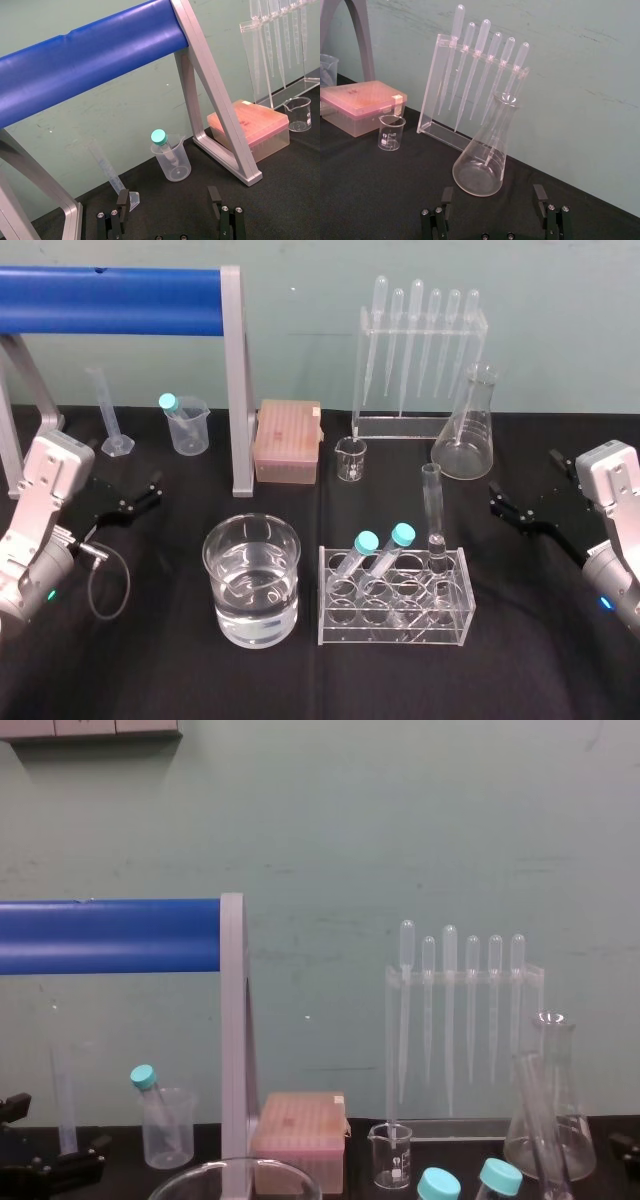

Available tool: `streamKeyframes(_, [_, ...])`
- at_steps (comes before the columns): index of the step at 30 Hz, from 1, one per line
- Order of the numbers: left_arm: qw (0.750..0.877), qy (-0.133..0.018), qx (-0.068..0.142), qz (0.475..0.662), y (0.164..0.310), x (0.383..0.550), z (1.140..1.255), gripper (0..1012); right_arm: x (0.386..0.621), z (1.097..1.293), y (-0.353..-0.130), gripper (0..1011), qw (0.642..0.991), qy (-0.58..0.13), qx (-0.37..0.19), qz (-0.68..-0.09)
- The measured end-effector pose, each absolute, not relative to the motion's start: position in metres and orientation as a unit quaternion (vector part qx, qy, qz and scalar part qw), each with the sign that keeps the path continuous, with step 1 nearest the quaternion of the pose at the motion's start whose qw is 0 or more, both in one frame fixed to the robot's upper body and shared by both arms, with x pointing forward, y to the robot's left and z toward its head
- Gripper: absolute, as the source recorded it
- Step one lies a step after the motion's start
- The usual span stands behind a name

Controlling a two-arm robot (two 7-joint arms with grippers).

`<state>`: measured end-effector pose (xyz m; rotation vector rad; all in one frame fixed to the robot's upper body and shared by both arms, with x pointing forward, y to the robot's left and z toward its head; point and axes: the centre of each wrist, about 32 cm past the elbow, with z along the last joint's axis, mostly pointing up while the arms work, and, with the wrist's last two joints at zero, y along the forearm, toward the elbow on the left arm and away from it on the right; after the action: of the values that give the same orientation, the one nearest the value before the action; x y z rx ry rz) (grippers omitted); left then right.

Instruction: Hold the test tube with one hand and immerse one end into the beaker, then return it to the test tube rack.

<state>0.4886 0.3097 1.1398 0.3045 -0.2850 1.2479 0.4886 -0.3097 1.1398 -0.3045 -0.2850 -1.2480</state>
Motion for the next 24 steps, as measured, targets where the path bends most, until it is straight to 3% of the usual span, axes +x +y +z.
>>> streamKeyframes(13, [0.791, -0.132, 0.141, 0.580, 0.310, 0.489, 1.140, 1000, 0.489, 1.141, -0.311, 1000, 0.792, -0.137, -0.135, -0.579])
streamKeyframes(17, [0.791, -0.133, 0.142, 0.580, 0.310, 0.489, 1.140, 1000, 0.490, 1.147, -0.315, 1000, 0.797, -0.138, -0.107, -0.578])
streamKeyframes(24, [0.791, -0.132, 0.141, 0.580, 0.310, 0.489, 1.140, 1000, 0.496, 1.176, -0.324, 1000, 0.816, -0.127, -0.017, -0.563])
